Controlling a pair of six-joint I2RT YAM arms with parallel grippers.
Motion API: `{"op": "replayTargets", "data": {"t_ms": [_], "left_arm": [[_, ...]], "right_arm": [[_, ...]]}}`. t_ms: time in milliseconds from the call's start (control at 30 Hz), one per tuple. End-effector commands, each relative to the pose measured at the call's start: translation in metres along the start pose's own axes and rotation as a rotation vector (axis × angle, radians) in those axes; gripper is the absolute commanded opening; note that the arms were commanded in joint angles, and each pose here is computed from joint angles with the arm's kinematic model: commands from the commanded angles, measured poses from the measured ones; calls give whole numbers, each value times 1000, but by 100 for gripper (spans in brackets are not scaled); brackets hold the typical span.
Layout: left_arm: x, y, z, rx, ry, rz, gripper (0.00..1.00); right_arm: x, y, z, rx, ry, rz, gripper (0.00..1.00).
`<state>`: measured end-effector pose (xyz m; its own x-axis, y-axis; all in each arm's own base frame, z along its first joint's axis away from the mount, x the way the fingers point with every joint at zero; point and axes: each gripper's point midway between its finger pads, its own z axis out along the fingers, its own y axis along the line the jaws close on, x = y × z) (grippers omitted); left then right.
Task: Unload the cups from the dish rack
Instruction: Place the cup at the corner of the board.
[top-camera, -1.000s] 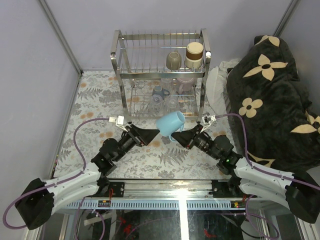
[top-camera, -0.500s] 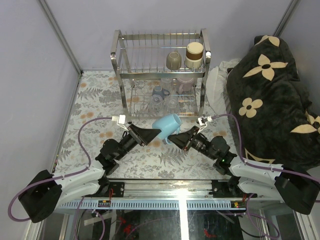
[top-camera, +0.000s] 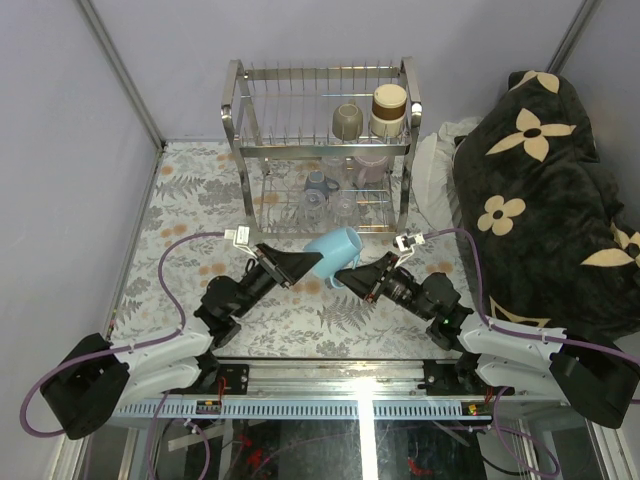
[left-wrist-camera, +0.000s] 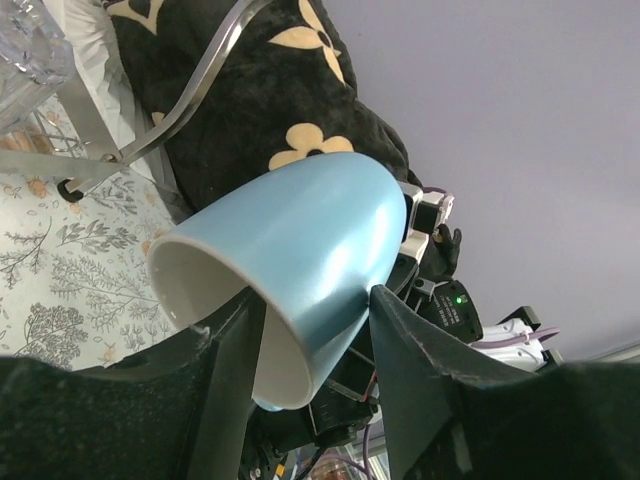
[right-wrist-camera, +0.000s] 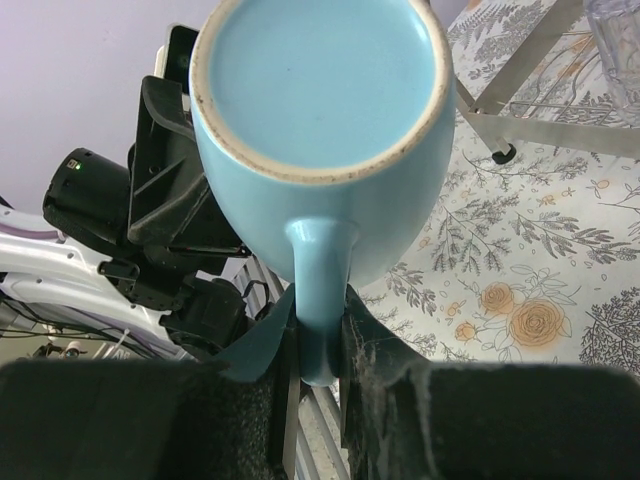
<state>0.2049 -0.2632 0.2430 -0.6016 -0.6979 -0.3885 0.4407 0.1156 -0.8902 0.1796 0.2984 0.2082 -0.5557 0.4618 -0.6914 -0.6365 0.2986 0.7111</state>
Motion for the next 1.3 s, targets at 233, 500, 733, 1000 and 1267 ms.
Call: {"op": "replayTargets", "data": {"t_ms": [233, 500, 733, 1000, 1267], "left_arm": [[-13, -28, 12, 94, -43, -15, 29], [-12, -30, 14, 95, -32, -21, 0], [-19, -35, 11, 78, -56, 19, 0], [-36, -33, 3, 13, -113, 97, 0], [-57, -13, -13, -196, -168, 177, 0]], "right_arm": [[-37, 44, 6, -153, -134, -56, 0], [-35, 42, 6, -148, -131, -63, 0], [-37, 42, 1, -144, -142, -74, 16], [-40, 34, -7, -96, -161, -90, 51], [-37, 18, -9, 0, -128, -115, 56]]}}
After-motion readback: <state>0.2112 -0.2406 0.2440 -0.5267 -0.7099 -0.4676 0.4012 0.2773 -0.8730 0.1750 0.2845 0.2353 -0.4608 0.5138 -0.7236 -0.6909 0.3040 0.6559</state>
